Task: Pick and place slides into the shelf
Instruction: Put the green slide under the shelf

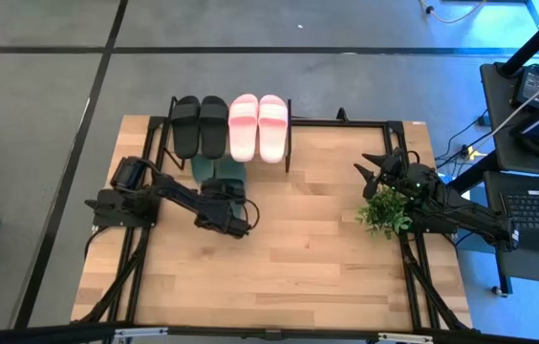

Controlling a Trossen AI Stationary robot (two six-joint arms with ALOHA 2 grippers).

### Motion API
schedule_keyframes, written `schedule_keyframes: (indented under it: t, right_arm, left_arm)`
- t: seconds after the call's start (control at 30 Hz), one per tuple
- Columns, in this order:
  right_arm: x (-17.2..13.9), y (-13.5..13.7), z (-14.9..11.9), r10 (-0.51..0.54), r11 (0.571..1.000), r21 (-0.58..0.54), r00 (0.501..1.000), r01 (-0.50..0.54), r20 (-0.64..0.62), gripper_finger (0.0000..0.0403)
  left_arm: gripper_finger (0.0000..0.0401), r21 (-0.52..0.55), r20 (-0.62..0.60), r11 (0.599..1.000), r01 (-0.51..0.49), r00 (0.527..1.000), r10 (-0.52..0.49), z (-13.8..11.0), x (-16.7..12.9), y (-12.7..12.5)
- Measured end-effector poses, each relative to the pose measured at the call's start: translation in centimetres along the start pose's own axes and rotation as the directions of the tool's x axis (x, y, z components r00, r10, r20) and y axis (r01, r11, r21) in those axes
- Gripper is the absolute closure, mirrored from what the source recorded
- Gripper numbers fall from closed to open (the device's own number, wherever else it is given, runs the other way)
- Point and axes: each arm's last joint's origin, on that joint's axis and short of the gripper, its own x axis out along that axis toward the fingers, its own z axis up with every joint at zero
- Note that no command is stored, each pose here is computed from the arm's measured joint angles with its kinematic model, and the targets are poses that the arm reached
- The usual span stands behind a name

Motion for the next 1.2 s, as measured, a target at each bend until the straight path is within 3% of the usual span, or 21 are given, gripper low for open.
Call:
schedule_keyframes:
  t: [0.23, 0.3, 0.43, 0.57, 0.63, 0.83, 1.0, 1.2]
  right_arm:
    - [0.0, 0.0, 0.0, 0.000, 1.000, 0.000, 1.000, 0.000, 0.000, 0.0197]
    - [0.0, 0.0, 0.0, 0.000, 1.000, 0.000, 1.000, 0.000, 0.000, 0.0197]
    - [0.0, 0.0, 0.0, 0.000, 1.000, 0.000, 1.000, 0.000, 0.000, 0.0197]
    - [0.0, 0.0, 0.0, 0.000, 1.000, 0.000, 1.000, 0.000, 0.000, 0.0197]
    - [0.0, 0.0, 0.0, 0.000, 1.000, -0.001, 1.000, 0.000, 0.000, 0.0197]
    - [0.0, 0.0, 0.0, 0.000, 1.000, -0.025, 1.000, 0.000, 0.000, 0.0197]
    - [0.0, 0.0, 0.0, 0.000, 1.000, -0.026, 1.000, 0.000, 0.000, 0.0197]
    - [0.0, 0.0, 0.0, 0.000, 1.000, -0.027, 1.000, 0.000, 0.000, 0.0197]
  left_arm:
    - [0.0213, 0.185, -0.048, 0.983, 0.009, 0.999, 0.000, 0.7, -4.2, -0.3]
    - [0.0213, 0.280, -0.053, 0.959, 0.048, 0.998, -0.034, 0.7, -5.7, -0.4]
    - [0.0215, 0.548, -0.167, 0.821, 0.160, 0.983, -0.080, 0.2, -8.8, -1.0]
    - [0.0215, 0.689, -0.368, 0.652, 0.315, 0.928, -0.060, -0.1, -10.9, -1.4]
    - [0.0215, 0.690, -0.459, 0.589, 0.421, 0.883, -0.093, -0.2, -11.6, -1.8]
    - [0.0215, 0.647, -0.527, 0.511, 0.566, 0.816, -0.237, 0.5, -12.4, -3.2]
    - [0.0215, 0.589, -0.571, 0.479, 0.650, 0.755, -0.323, 2.6, -13.5, -3.2]
    - [0.0215, 0.506, -0.601, 0.494, 0.706, 0.700, -0.385, 5.8, -13.9, -1.3]
